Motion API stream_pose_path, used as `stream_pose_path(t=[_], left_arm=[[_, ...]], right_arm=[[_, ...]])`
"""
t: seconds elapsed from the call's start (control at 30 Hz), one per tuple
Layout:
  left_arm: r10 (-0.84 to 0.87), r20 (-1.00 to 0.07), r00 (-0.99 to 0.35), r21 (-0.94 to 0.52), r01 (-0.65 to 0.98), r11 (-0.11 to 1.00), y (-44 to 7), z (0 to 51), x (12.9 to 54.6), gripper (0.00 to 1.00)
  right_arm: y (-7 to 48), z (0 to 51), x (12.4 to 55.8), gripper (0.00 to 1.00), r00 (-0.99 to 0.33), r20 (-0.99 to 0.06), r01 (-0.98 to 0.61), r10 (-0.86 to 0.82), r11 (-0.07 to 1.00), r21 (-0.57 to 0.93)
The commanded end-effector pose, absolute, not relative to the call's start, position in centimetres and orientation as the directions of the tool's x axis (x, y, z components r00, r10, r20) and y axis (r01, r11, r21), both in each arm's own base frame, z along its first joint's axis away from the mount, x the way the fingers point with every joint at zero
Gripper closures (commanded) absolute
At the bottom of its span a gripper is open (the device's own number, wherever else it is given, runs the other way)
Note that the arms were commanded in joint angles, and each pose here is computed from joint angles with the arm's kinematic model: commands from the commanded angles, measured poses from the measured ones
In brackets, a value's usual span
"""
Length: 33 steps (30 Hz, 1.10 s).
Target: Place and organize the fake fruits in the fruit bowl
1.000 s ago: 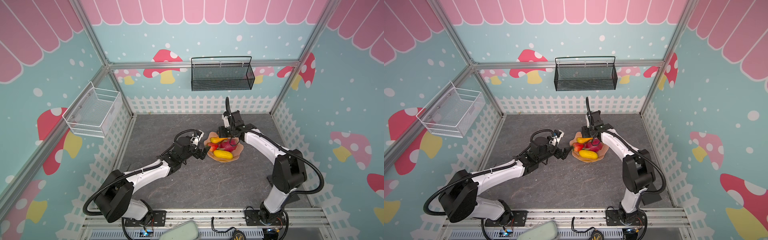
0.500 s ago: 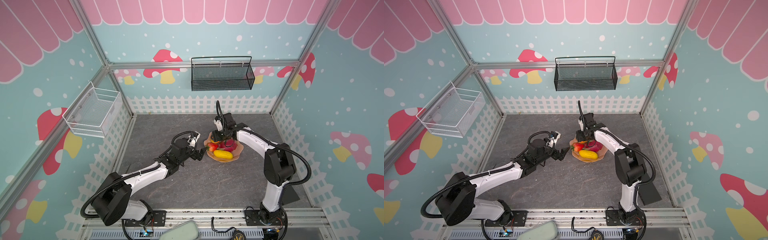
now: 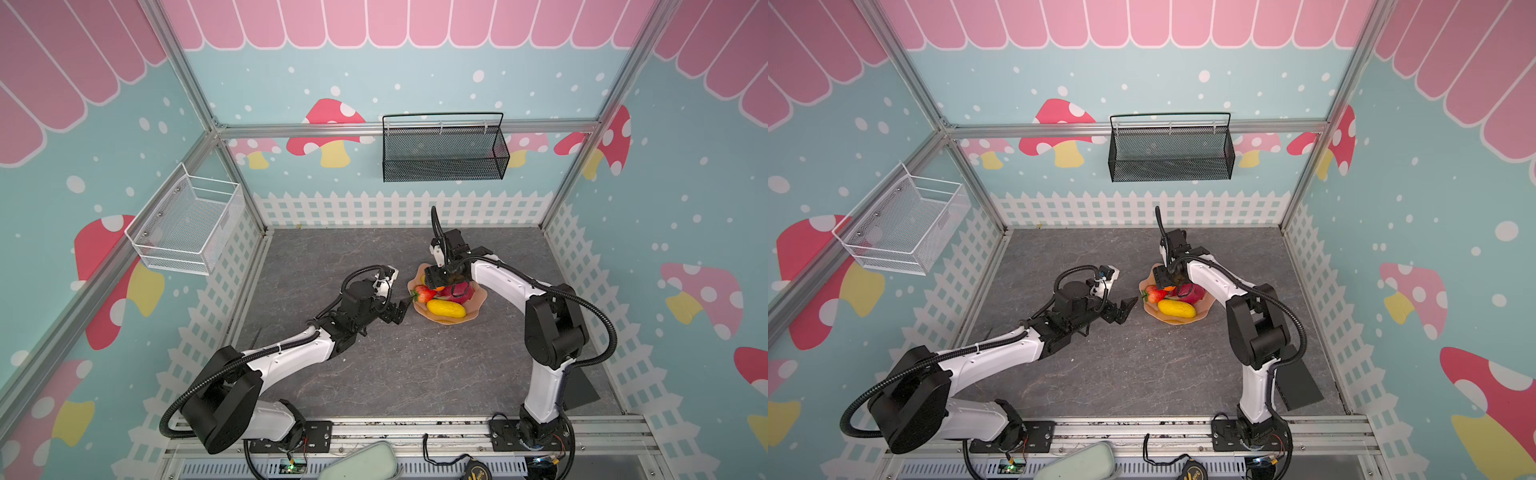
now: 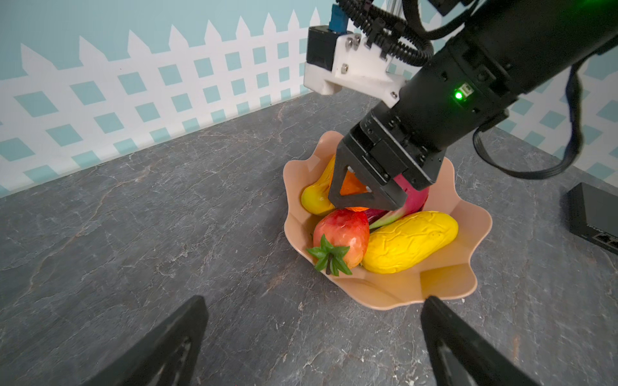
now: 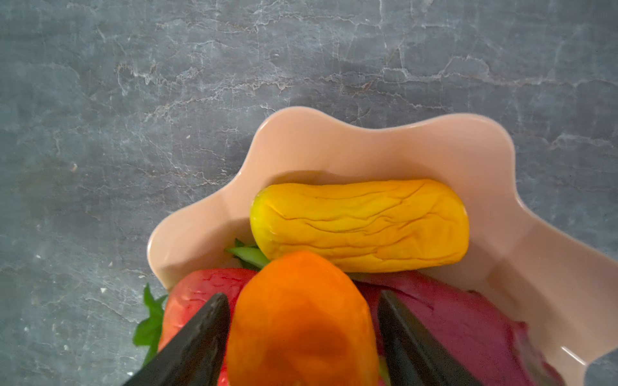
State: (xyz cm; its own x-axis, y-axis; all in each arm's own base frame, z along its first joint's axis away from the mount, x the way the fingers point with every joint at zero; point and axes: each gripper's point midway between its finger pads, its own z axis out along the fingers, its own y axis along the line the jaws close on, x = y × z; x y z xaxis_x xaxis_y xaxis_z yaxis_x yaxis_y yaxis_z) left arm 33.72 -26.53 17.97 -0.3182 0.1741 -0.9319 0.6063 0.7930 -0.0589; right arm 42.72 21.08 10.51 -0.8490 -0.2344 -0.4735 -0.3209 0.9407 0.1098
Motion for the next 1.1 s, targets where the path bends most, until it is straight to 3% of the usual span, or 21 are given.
stream_pose_path(t=[0.0,0.17,0.3,0.33,0.4,0.53,0.67,0.77,0.83,0.97,1.07], left_arm=[[0.139,-0.945,-0.295,-0.066,0.590,0.804,-26.0,19.2,33.8,0.01],[0.141,-0.948,-0.285,-0.055,0.584,0.810,-25.6,19.5,33.7,0.01],[0.136,-0.960,-0.243,-0.021,0.553,0.833,-24.0,21.0,34.6,0.01],[0.132,-0.964,-0.230,-0.010,0.530,0.848,-23.1,21.6,35.1,0.01],[0.129,-0.968,-0.216,0.015,0.462,0.887,-21.0,22.3,36.4,0.01],[0.115,-0.967,-0.227,0.096,0.093,0.991,-12.2,23.0,39.2,0.01],[0.032,-0.965,-0.260,0.099,-0.248,0.964,-2.9,20.5,39.2,0.01],[0.059,-0.957,-0.283,0.153,-0.323,0.934,-0.9,18.3,39.1,0.01],[0.067,-0.949,-0.307,0.172,-0.330,0.928,-0.6,16.4,39.5,0.01],[0.013,-0.927,-0.375,0.145,-0.324,0.935,0.0,13.0,40.1,0.00],[0.022,-0.925,-0.379,0.142,-0.291,0.946,0.0,13.0,40.4,0.00]], right_arm=[[21.0,10.8,42.7,0.18,-0.843,-0.472,-0.333,-0.256,0.939,0.084],[20.7,11.8,43.4,0.15,-0.831,-0.498,-0.319,-0.248,0.946,0.062],[19.8,15.8,44.3,0.08,-0.783,-0.579,-0.293,-0.228,0.956,0.020],[19.3,16.9,44.7,0.00,-0.766,-0.604,-0.280,-0.220,0.960,0.004],[18.0,19.1,45.3,0.02,-0.732,-0.651,-0.250,-0.198,0.968,-0.014],[12.8,22.7,46.1,0.02,-0.653,-0.752,-0.138,-0.092,0.990,-0.002],[3.3,24.7,45.2,0.02,-0.476,-0.874,0.075,0.099,0.995,0.072],[-3.3,24.1,43.1,0.02,-0.313,-0.932,0.219,0.180,0.969,0.114],[-5.5,22.2,41.7,0.02,-0.266,-0.955,0.268,0.133,0.961,0.059],[-6.8,17.6,40.4,0.02,-0.284,-0.959,0.293,-0.015,0.951,-0.102],[-6.7,15.0,40.2,0.02,-0.282,-0.959,0.271,-0.013,0.958,-0.092]])
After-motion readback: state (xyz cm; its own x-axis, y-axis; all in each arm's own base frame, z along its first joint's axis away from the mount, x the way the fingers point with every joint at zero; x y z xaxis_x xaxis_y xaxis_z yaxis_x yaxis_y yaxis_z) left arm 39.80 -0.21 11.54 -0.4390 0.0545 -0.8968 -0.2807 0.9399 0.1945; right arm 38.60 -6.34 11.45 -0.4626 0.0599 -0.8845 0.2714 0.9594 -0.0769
